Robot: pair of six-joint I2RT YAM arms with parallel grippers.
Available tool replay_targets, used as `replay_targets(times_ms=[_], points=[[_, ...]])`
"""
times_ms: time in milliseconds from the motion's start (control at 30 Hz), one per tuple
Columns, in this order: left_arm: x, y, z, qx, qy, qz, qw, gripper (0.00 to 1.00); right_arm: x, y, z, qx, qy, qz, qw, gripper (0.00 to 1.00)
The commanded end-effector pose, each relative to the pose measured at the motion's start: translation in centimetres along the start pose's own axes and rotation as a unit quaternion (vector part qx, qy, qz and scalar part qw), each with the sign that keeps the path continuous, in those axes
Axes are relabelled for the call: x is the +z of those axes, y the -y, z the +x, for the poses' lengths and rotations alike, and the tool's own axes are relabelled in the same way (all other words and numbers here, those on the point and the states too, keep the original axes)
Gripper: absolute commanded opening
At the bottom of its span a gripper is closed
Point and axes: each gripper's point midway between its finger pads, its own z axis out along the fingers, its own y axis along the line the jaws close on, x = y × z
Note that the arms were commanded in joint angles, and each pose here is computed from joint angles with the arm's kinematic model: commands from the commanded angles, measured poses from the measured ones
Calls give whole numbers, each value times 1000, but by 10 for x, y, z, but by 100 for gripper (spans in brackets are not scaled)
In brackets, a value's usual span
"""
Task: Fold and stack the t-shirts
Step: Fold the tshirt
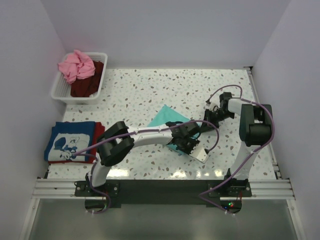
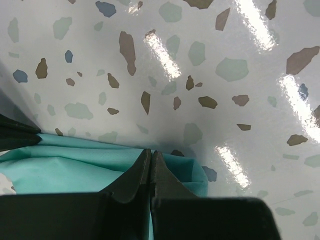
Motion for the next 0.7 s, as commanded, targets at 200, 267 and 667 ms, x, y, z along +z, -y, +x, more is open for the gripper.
replay_targets(times_ms=[200, 267, 667], points=[[-16, 15, -6, 39, -2, 56, 998, 0, 8, 37, -5, -24, 2, 86, 996, 0], [-14, 19, -3, 40, -6, 67, 997, 0, 8, 37, -4, -24, 1, 86, 996, 0], [-71, -29, -54, -12, 128, 2, 992, 48, 7, 33, -7, -32, 2, 77, 997, 0]])
